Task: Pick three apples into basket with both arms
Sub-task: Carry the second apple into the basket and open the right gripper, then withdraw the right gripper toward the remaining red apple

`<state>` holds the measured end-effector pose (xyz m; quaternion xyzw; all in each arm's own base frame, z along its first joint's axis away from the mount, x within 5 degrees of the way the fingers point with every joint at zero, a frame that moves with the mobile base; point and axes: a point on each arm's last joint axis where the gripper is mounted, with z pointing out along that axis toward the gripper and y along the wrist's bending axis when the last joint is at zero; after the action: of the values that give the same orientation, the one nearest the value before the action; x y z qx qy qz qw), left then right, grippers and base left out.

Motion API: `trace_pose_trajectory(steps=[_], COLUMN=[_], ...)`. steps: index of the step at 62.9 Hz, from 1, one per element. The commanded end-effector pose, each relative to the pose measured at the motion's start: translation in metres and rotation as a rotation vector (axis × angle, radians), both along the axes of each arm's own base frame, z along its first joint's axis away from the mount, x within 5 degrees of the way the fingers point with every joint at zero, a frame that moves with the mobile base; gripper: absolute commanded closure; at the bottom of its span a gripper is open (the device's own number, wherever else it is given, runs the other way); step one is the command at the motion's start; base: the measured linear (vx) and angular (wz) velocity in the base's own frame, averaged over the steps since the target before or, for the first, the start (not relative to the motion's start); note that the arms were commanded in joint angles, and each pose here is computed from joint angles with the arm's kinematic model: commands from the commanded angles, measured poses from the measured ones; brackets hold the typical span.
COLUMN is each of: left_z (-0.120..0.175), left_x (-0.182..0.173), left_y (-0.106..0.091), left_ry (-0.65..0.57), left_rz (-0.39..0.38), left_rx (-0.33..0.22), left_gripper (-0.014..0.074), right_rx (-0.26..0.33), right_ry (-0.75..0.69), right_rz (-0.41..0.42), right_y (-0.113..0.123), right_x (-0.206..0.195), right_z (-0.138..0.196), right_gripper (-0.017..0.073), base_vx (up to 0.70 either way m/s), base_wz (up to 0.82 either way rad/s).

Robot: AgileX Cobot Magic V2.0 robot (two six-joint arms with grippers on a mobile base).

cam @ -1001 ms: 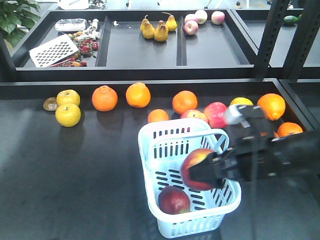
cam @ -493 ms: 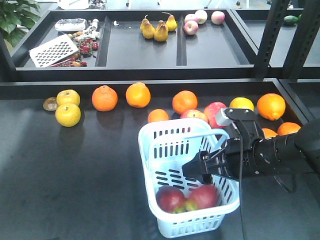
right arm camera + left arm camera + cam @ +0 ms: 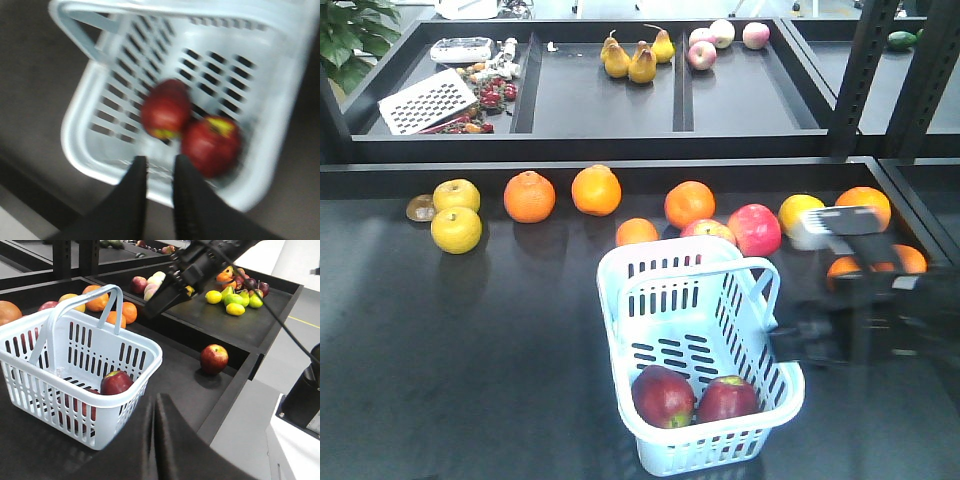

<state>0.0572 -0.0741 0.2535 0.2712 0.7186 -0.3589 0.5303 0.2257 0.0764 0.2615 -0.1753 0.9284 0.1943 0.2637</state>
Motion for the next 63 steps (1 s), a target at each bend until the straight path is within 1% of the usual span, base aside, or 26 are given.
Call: trace_pose_trajectory(steps=[1,2,3,4,9,13,16,22,25,30,32,38,42,47,49,51,56,63], left_z=[0.004,0.004,0.004,0.004,0.004,0.004,0.004,0.004,0.004,0.004,0.004,0.004,0.004,0.005,0.005,0.005,0.005,0.005], left_x=[0.003,0.003,0.003,0.003,0.003,0.003,0.003,0.003,0.003,0.003,0.003,0.004,0.004,0.004,0.005,0.005,0.005,0.006], left_y=[0.002,0.002,0.002,0.002,0.002,0.002,0.002,0.002,0.002,0.002,0.002,0.002,0.002,0.003,0.003,0.003,0.003,0.004], left_ry=[-0.026,-0.026,-0.026,-0.026,-0.026,-0.026,-0.026,-0.027,-0.027,-0.028,-0.027,-0.028,-0.029,-0.03,-0.031,-0.032,-0.033,-0.035], left_rz=[0.02,0.02,0.02,0.02,0.02,0.02,0.021,0.023,0.024,0.024,0.025,0.027,0.031,0.038,0.042,0.046,0.049,0.058], left_rx=[0.044,0.044,0.044,0.044,0.044,0.044,0.044,0.044,0.044,0.044,0.044,0.044,0.044,0.044,0.045,0.045,0.045,0.045], left_gripper=[0.06,0.06,0.06,0.06,0.06,0.06,0.06,0.06,0.06,0.06,0.06,0.06,0.06,0.06,0.06,0.06,0.06,0.06], right_rx=[-0.096,-0.11,-0.147,-0.163,-0.281,-0.326,-0.332,-0.325,-0.323,-0.315,-0.309,-0.303,-0.318,-0.331,-0.341,-0.349,-0.359,-0.383], right_ry=[-0.021,-0.015,-0.006,0.0,0.025,0.045,0.07,0.128,0.156,0.2,0.22,0.262,0.296,0.359,0.38,0.4,0.441,0.479], right_rz=[-0.128,-0.159,-0.179,-0.208,-0.303,-0.386,-0.436,-0.551,-0.595,-0.665,-0.683,-0.722,-0.744,-0.798,-0.805,-0.81,-0.821,-0.809], right_y=[-0.029,-0.034,-0.042,-0.046,-0.071,-0.089,-0.098,-0.118,-0.126,-0.14,-0.144,-0.154,-0.162,-0.17,-0.172,-0.174,-0.177,-0.181], right_x=[-0.011,-0.014,-0.016,-0.019,-0.029,-0.035,-0.039,-0.045,-0.047,-0.05,-0.049,-0.047,-0.045,-0.045,-0.044,-0.043,-0.04,-0.036], right_z=[0.021,0.023,0.023,0.024,0.024,0.02,0.015,0.0,-0.007,-0.016,-0.019,-0.027,-0.034,-0.043,-0.046,-0.05,-0.059,-0.07], right_gripper=[0.0572,0.0571,0.0569,0.0569,0.0568,0.0567,0.0563,0.0534,0.0506,0.0426,0.0385,0.0211,0.006,-0.0077,-0.0134,-0.0172,-0.0169,-0.0157], base_vx=[0.0,0.0,0.0,0.0,0.0,0.0,0.0,0.0,0.0,0.0,0.0,0.0,0.0,0.0,0.0,0.0,0.0,0.0], base_wz=[0.0,0.0,0.0,0.0,0.0,0.0,0.0,0.0,0.0,0.0,0.0,0.0,0.0,0.0,0.0,0.0,0.0,0.0])
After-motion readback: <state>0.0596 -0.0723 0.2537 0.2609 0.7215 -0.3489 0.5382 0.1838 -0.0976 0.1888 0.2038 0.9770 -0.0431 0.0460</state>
